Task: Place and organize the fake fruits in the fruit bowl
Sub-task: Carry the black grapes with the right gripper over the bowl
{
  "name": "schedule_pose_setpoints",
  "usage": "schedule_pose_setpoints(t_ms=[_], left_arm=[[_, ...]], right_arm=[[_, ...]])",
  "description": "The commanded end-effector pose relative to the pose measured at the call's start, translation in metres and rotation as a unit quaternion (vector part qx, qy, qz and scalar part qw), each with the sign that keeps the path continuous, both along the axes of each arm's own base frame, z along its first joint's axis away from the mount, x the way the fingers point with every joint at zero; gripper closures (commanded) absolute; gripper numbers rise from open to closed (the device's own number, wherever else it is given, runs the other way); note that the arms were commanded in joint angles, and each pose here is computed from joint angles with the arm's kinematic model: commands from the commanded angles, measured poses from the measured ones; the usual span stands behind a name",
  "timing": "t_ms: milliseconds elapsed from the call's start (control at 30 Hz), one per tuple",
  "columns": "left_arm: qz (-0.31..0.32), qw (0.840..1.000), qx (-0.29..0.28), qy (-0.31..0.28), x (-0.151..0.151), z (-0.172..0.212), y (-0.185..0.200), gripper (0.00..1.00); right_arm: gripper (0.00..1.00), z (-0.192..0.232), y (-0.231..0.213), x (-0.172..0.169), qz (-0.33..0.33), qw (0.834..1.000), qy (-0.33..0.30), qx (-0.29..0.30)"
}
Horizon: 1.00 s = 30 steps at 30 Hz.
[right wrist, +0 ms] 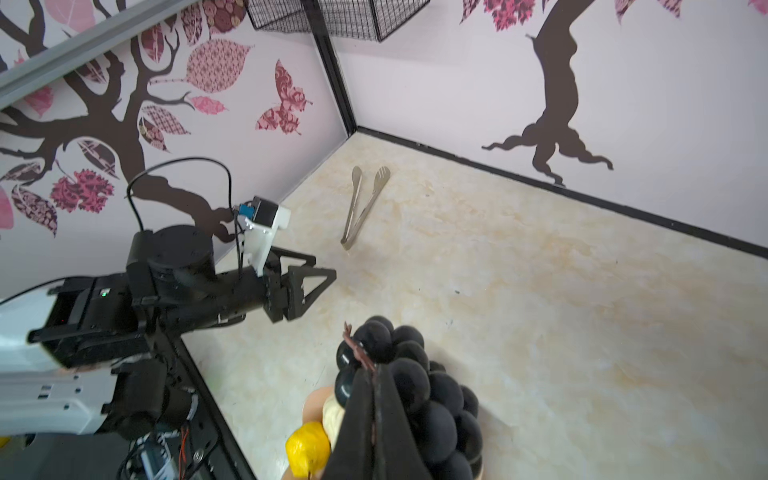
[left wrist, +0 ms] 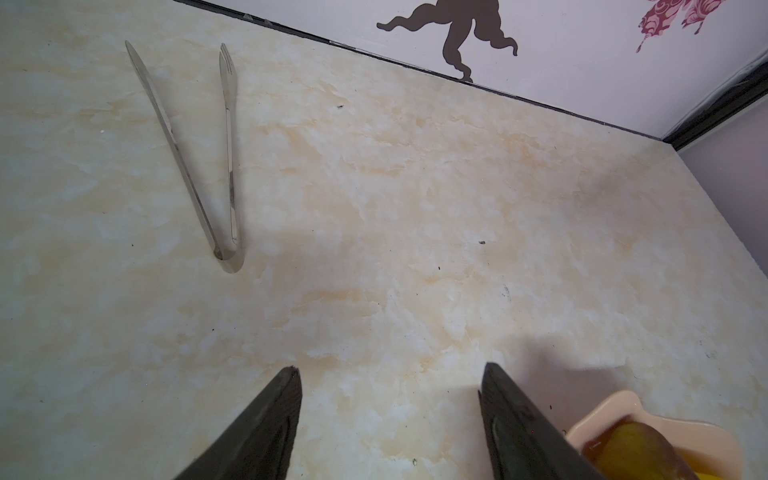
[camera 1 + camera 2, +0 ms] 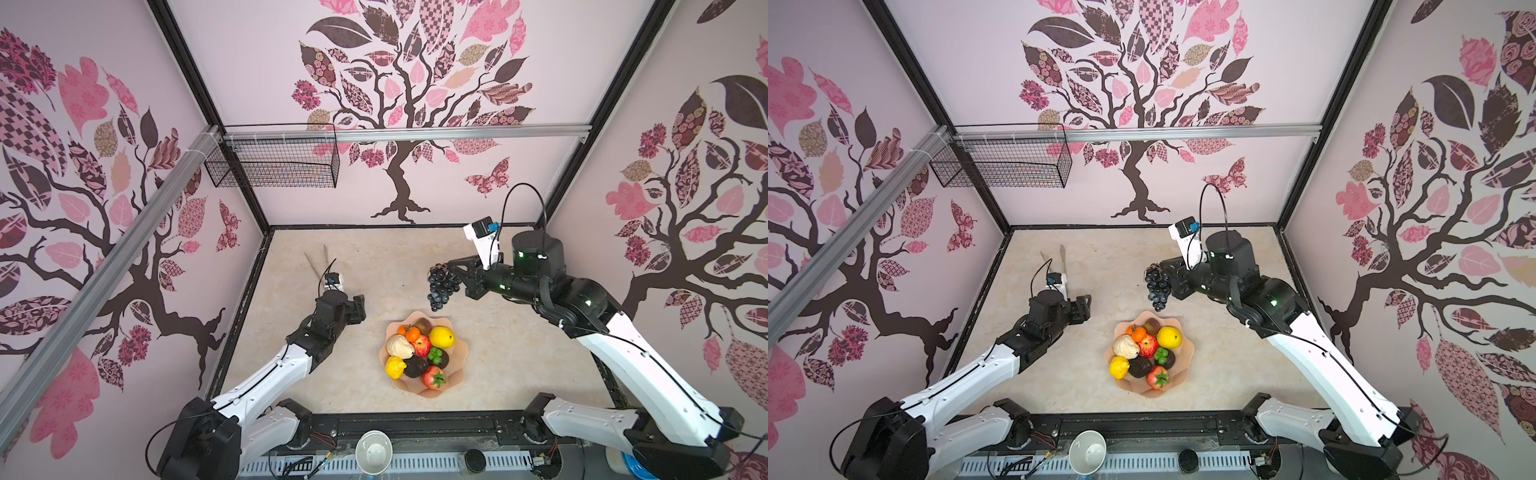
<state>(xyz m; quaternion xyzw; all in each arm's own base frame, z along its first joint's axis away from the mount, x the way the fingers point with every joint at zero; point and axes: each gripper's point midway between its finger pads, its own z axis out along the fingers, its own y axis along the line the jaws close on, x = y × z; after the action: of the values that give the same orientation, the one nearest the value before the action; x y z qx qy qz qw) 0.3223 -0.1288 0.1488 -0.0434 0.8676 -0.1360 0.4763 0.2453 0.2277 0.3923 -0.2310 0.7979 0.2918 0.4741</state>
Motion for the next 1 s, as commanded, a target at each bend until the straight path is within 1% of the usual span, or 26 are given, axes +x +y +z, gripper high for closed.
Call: schedule_pose_setpoints(t_ms=[0, 233, 333, 533, 800, 967], left_arm=[[0.006, 1.000, 0.017, 0.002, 0.002, -0.011, 0.004, 0.28], [0.008, 1.000, 0.023, 0.003, 0.003, -0.013, 0.006, 0.27], [0.020, 0.999, 0.031, 0.001, 0.003, -0.014, 0.011, 0.27], [0.025, 0.999, 0.038, 0.005, 0.004, -0.019, 0.013, 0.26], [0.028, 0.999, 0.041, 0.013, 0.006, -0.026, 0.013, 0.26], [0.029, 0.998, 0.045, 0.017, 0.008, -0.029, 0.012, 0.26]], right_arm=[[1.00, -0.007, -0.010, -0.031, 0.024, 0.999, 0.032, 0.006], [1.00, -0.056, -0.025, -0.046, 0.015, 0.996, 0.079, -0.037], [1.00, -0.065, -0.028, -0.053, 0.021, 0.995, 0.090, -0.032], [1.00, -0.081, -0.040, -0.064, 0.009, 0.993, 0.110, -0.044], [1.00, -0.117, -0.047, -0.072, -0.004, 0.987, 0.152, -0.058], [1.00, -0.123, -0.049, -0.073, -0.009, 0.986, 0.158, -0.059]])
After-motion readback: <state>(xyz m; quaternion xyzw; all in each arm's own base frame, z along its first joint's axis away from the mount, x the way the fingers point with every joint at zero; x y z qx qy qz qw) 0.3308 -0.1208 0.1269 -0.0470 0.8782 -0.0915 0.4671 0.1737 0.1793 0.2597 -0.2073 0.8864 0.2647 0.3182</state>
